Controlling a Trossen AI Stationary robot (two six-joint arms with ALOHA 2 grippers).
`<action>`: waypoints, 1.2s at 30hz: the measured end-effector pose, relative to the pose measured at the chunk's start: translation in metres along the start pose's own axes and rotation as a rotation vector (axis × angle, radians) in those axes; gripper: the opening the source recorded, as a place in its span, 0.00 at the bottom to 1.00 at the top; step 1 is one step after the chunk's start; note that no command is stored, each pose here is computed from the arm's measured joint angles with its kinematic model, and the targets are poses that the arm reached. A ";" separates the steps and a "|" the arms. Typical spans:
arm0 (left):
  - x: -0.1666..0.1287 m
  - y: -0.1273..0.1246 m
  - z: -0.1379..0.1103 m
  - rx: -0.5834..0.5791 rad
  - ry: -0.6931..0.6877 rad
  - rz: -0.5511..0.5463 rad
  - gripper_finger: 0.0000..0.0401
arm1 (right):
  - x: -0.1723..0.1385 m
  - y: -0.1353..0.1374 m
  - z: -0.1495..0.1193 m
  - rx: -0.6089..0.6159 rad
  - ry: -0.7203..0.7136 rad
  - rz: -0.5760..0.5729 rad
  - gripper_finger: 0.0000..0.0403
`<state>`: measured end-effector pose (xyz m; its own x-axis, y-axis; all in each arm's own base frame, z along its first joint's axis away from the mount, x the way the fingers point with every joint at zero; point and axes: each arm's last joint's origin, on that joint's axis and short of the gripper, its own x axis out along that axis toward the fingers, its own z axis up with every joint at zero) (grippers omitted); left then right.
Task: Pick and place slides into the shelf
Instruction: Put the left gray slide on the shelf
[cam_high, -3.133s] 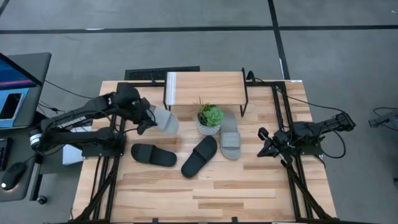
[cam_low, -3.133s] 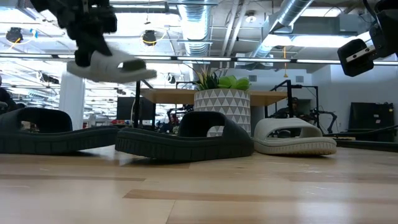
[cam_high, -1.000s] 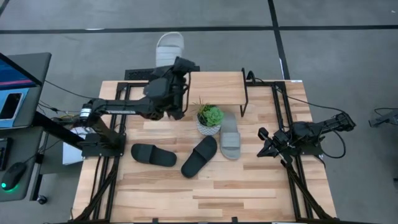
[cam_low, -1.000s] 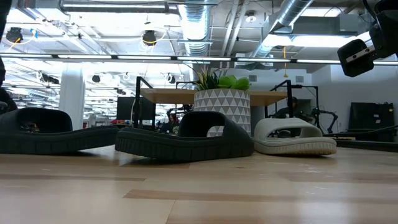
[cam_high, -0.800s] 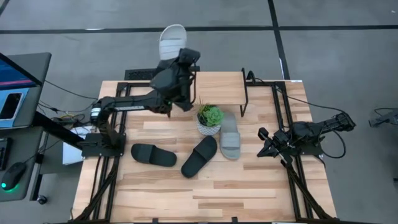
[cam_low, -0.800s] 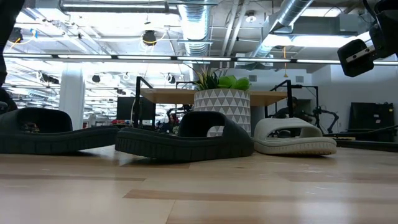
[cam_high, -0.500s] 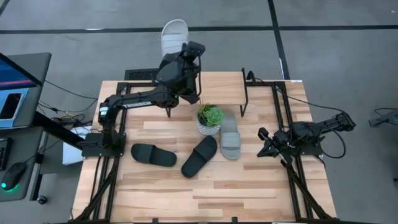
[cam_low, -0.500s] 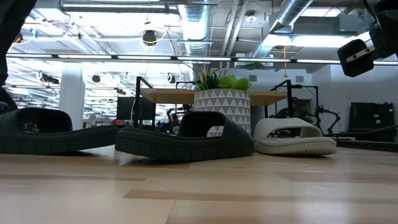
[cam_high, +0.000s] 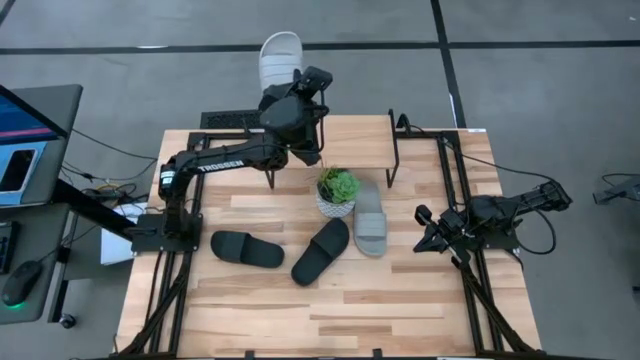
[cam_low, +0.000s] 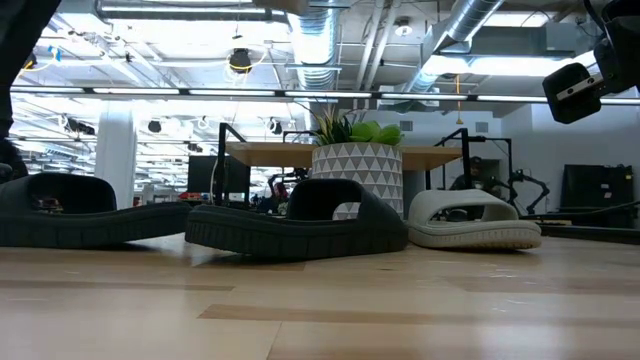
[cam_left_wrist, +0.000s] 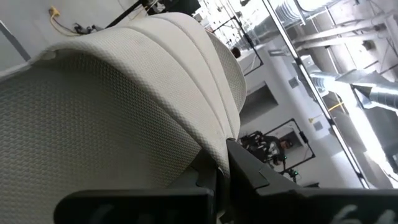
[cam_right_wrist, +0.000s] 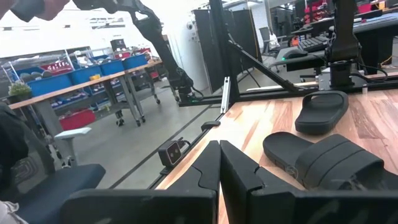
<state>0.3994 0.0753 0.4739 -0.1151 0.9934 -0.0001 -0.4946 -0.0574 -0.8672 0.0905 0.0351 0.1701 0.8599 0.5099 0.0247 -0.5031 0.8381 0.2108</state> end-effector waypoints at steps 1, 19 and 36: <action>0.000 0.001 -0.002 0.005 0.000 0.000 0.00 | 0.000 0.000 0.000 0.000 0.000 0.000 0.00; 0.008 0.081 -0.031 -0.060 0.239 0.111 0.00 | 0.000 0.000 0.000 0.000 0.000 0.000 0.00; 0.032 0.099 -0.033 -0.071 0.305 0.280 0.00 | 0.000 0.000 0.000 0.000 0.000 0.000 0.00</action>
<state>0.3750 0.1045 0.3715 0.0290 0.9251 -0.3786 -0.4191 -0.3326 -0.8448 0.0905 0.0351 0.1700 0.8599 0.5099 0.0243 -0.5030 0.8381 0.2109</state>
